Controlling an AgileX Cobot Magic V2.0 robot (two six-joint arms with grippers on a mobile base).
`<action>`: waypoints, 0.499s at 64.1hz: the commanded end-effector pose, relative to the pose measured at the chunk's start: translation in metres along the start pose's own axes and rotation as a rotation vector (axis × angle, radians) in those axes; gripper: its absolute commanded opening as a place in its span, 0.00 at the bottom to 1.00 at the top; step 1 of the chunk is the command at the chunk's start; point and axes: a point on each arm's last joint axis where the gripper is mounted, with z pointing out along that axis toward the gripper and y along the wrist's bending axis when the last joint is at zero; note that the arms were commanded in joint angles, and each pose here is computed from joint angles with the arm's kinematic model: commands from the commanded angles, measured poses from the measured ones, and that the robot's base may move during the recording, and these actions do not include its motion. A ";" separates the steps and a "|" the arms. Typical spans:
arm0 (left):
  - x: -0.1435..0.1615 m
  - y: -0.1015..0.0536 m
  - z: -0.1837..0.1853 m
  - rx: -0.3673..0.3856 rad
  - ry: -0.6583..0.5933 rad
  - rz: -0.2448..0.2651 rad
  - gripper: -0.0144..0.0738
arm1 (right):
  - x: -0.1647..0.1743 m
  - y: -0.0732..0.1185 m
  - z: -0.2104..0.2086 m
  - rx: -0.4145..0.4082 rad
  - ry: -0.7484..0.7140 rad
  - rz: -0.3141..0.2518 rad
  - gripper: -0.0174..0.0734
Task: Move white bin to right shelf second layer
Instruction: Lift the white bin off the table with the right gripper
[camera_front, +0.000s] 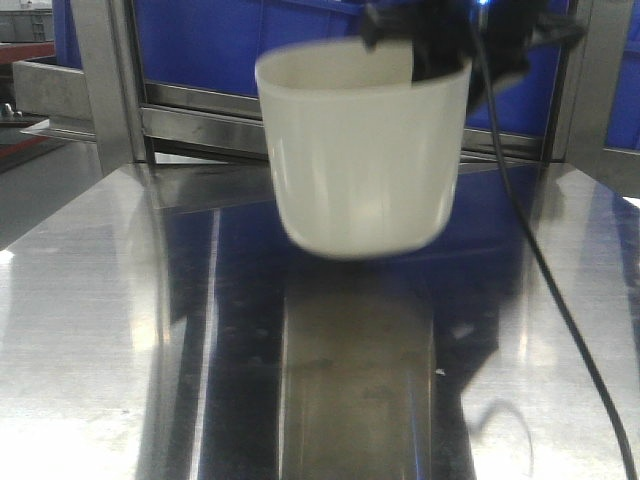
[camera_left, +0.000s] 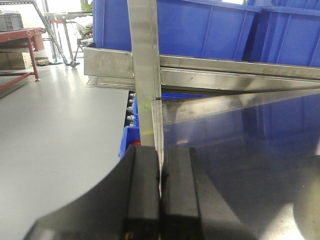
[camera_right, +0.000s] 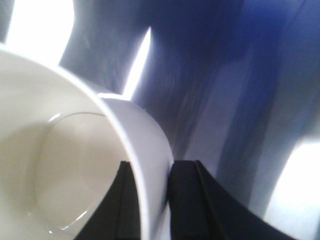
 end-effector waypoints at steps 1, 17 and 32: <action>0.004 0.000 0.000 -0.004 -0.061 -0.009 0.26 | -0.029 0.000 -0.063 -0.013 -0.280 -0.022 0.25; 0.004 0.000 0.000 -0.004 -0.061 -0.009 0.26 | -0.025 -0.004 -0.144 -0.015 -0.502 -0.045 0.25; 0.004 0.000 0.000 -0.004 -0.061 -0.009 0.26 | 0.017 -0.014 -0.182 -0.013 -0.637 -0.041 0.25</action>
